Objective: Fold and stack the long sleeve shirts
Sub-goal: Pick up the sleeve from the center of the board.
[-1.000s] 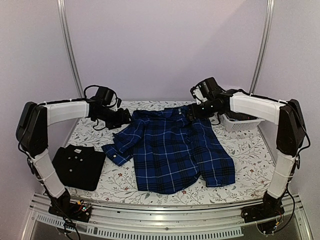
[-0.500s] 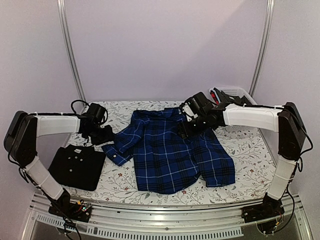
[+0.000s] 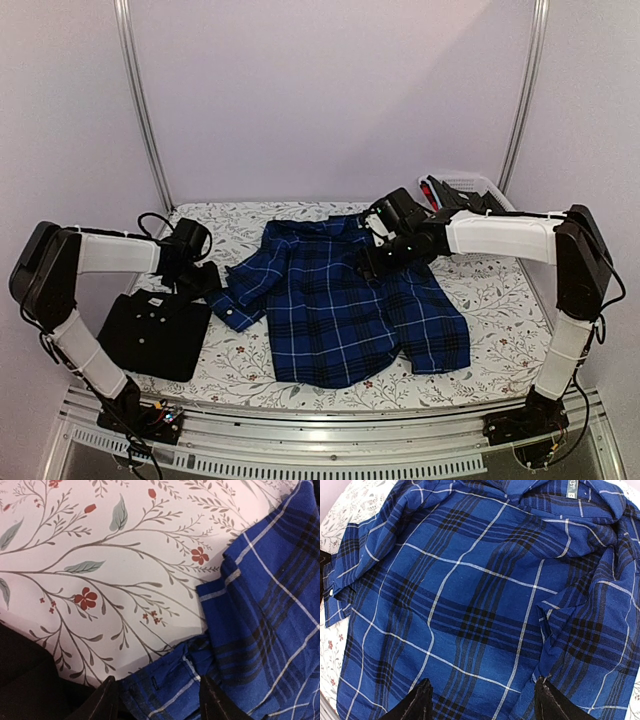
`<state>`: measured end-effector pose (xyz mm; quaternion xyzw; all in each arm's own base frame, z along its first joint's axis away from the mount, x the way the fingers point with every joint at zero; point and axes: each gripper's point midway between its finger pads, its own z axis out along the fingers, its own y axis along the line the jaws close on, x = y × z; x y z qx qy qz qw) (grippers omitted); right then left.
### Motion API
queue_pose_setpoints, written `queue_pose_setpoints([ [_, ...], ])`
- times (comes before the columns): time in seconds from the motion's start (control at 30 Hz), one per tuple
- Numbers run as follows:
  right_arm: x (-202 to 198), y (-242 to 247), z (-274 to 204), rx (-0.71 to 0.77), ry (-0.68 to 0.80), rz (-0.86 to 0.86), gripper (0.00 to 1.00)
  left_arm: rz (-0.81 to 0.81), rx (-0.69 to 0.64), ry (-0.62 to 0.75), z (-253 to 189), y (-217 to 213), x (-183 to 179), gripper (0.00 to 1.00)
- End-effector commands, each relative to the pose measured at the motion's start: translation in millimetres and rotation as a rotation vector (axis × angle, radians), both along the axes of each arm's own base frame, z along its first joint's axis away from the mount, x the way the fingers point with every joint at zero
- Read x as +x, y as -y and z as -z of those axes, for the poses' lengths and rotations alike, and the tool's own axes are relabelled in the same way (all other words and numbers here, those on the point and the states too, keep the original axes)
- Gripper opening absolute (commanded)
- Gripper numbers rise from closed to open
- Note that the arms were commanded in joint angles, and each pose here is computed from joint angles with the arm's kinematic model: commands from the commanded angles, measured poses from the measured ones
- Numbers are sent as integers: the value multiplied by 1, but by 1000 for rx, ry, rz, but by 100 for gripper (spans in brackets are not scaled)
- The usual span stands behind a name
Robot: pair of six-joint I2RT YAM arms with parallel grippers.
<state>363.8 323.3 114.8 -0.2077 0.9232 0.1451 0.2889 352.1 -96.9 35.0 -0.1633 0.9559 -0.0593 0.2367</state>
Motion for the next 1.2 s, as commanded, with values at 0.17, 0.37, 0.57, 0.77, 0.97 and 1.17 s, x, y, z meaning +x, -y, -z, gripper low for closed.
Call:
queue_pose_setpoints([
  [0.17,-3,-5,-2,33,1,-9,67,-31,-22,-21,13,-3,-1,54],
  [0.37,-4,-6,2,30,-2,-11,67,-38,-6,-24,11,-7,-5,62],
  [0.57,-4,-8,5,34,-2,-9,67,-14,-31,-25,13,-1,-5,56],
  [0.77,-2,-20,8,82,-13,-34,66,-4,-73,-22,17,6,-4,31],
  [0.97,11,-27,10,175,52,30,62,-26,-110,35,-12,10,12,0],
  [1.17,14,-52,-20,432,111,49,62,-113,-49,180,-91,-36,39,0],
])
